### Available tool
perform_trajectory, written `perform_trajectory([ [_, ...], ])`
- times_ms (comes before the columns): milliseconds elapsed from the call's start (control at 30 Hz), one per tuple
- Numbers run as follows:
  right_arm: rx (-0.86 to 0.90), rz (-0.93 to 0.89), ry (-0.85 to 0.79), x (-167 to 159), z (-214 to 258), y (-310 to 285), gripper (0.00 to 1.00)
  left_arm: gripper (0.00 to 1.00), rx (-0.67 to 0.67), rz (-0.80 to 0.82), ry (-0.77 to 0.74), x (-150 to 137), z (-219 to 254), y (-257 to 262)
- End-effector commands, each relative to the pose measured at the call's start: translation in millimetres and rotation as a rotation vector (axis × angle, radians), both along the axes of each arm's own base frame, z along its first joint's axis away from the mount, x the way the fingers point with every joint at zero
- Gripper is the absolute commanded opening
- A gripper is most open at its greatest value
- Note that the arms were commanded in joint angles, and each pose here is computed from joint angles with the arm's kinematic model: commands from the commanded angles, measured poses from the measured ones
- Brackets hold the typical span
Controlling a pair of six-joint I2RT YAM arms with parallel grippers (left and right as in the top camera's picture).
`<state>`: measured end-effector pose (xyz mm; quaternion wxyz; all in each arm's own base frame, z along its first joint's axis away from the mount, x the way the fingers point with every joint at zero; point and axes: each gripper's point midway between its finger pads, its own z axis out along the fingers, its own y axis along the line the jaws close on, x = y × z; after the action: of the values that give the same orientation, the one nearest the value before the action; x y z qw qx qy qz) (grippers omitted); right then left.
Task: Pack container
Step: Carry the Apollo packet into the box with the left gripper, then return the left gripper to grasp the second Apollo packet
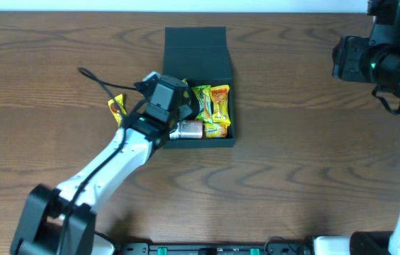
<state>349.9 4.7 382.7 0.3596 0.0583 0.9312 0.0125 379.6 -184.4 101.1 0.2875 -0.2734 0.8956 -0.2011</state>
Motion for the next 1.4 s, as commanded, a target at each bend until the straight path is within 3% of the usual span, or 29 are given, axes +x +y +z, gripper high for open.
perform_trajectory([
  [0,0.005,-0.026,0.001,-1.9,1.2,-4.3,0.63,0.06,-0.008,0.041,-0.005,5.8,-7.5,-5.8],
  [333,-0.003,-0.028,0.013,-4.1,-0.7,-5.6,0.64,0.06,0.017,0.028,0.036,4.9,-29.7,-8.6],
  [467,-0.004,-0.027,0.013,-4.2,-0.8,-5.6,0.64,0.17,0.017,-0.057,0.011,6.9,-25.6,-18.5],
  [567,-0.008,-0.022,0.013,-4.2,-0.8,-5.6,0.64,0.37,0.004,-0.102,-0.004,7.9,-22.6,-25.6],
  [700,-0.008,-0.023,0.013,-4.2,-0.8,-5.7,0.64,0.34,-0.009,-0.186,-0.051,11.0,-12.5,-37.2],
  [767,-0.014,-0.017,0.014,-4.3,-0.9,-5.7,0.64,0.29,-0.01,-0.222,-0.088,12.1,0.5,-40.7],
  [900,-0.019,-0.012,0.014,-4.4,-0.9,-5.8,0.64,0.3,0.07,-0.345,-0.276,15.3,66.5,-41.2],
  [1033,-0.019,-0.012,0.015,-4.5,-1.0,-5.8,0.64,0.35,0.367,-0.211,-0.406,2.3,134.5,27.6],
  [1100,-0.019,-0.012,0.015,-4.4,-1.0,-5.8,0.64,0.43,0.57,-0.103,-0.371,-13.9,146.7,79.0],
  [1167,-0.019,-0.012,0.013,-4.1,-0.7,-5.8,0.64,0.47,0.673,-0.1,-0.279,-27.4,136.7,107.7],
  [1233,-0.019,-0.012,0.013,-4.1,-0.7,-5.8,0.64,0.52,0.665,-0.117,-0.151,-39.2,110.9,123.9],
  [1367,-0.019,-0.012,0.014,-4.2,-0.8,-5.8,0.65,0.43,0.54,0.078,0.057,-49.9,65.1,154.1],
])
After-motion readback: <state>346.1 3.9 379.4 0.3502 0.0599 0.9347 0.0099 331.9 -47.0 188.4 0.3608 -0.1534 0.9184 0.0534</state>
